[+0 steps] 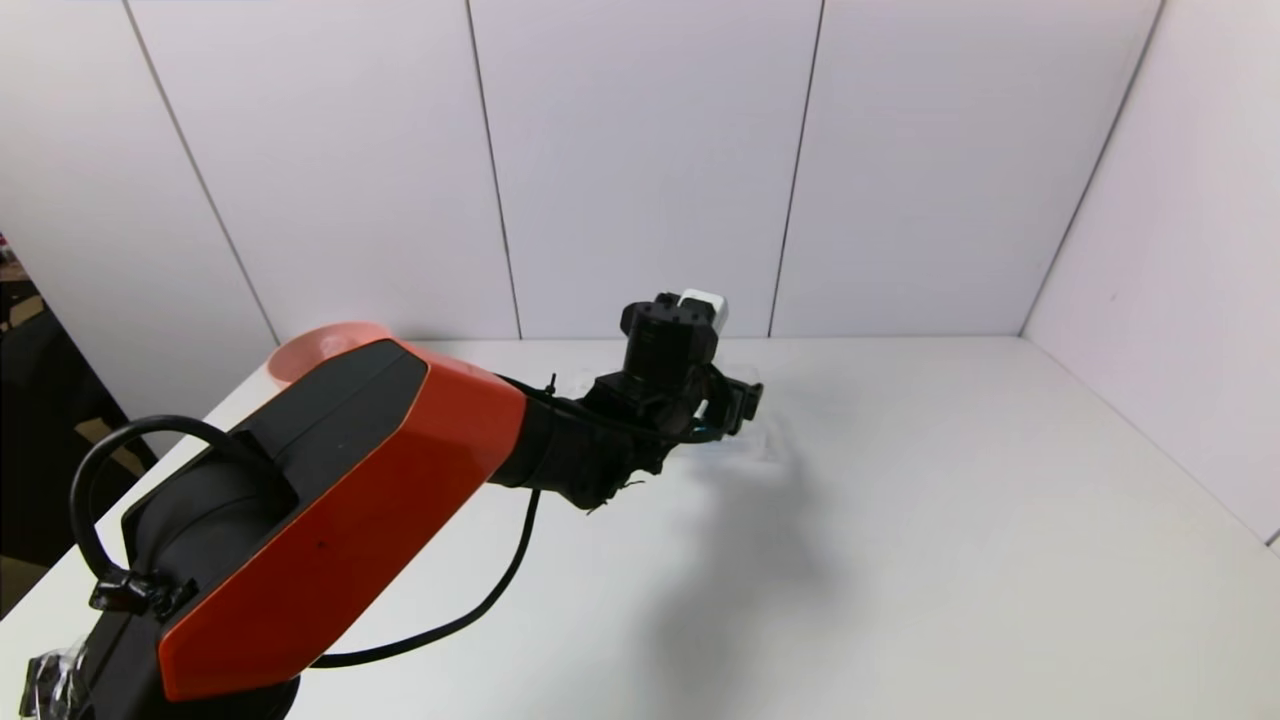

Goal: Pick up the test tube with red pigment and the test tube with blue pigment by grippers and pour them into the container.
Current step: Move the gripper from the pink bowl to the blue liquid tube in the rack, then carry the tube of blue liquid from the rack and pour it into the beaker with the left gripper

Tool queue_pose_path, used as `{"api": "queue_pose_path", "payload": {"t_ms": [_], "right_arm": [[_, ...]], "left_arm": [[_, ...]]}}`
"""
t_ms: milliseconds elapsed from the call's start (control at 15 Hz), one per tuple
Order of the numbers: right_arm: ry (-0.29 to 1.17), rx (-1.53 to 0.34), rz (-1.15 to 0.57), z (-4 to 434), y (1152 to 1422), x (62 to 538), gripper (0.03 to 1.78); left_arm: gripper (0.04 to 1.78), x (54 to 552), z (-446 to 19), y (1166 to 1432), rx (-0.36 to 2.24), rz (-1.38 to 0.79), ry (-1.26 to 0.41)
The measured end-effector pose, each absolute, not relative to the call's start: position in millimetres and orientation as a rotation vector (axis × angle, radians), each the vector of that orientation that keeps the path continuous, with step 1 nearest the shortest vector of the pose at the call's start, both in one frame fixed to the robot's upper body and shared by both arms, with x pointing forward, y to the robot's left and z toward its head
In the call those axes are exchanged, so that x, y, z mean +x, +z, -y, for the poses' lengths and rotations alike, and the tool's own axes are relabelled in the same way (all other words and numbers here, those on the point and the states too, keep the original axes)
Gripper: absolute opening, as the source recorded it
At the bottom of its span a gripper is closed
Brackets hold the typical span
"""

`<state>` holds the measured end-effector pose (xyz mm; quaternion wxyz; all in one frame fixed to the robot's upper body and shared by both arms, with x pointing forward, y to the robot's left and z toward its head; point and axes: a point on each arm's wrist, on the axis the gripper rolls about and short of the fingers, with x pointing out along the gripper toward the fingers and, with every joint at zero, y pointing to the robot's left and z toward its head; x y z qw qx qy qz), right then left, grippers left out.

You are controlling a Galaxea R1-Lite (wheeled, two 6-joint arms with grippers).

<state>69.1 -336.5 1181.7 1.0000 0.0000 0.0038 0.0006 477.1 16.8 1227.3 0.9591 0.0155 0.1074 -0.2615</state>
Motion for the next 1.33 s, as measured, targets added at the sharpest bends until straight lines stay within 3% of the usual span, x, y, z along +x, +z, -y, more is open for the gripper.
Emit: {"api": "queue_pose_path", "payload": {"t_ms": [133, 400, 467, 1333], "right_arm": [[0.001, 0.0, -0.008, 336.5, 1181.7, 69.1, 1.77], [0.002, 0.0, -0.008, 336.5, 1181.7, 69.1, 1.77], [0.001, 0.0, -0.008, 336.5, 1181.7, 69.1, 1.77], [0.001, 0.0, -0.008, 336.5, 1181.7, 69.1, 1.77]], "left_arm": [[1.25, 477.2, -17.3, 1227.9, 0.031, -0.218, -0.527], [0.54, 475.7, -16.2, 1229.0, 0.031, -0.217, -0.531], [0.47, 475.6, -16.2, 1229.7, 0.029, -0.216, -0.532], [0.45, 470.2, -19.0, 1244.5, 0.009, -0.156, -0.536]]}}
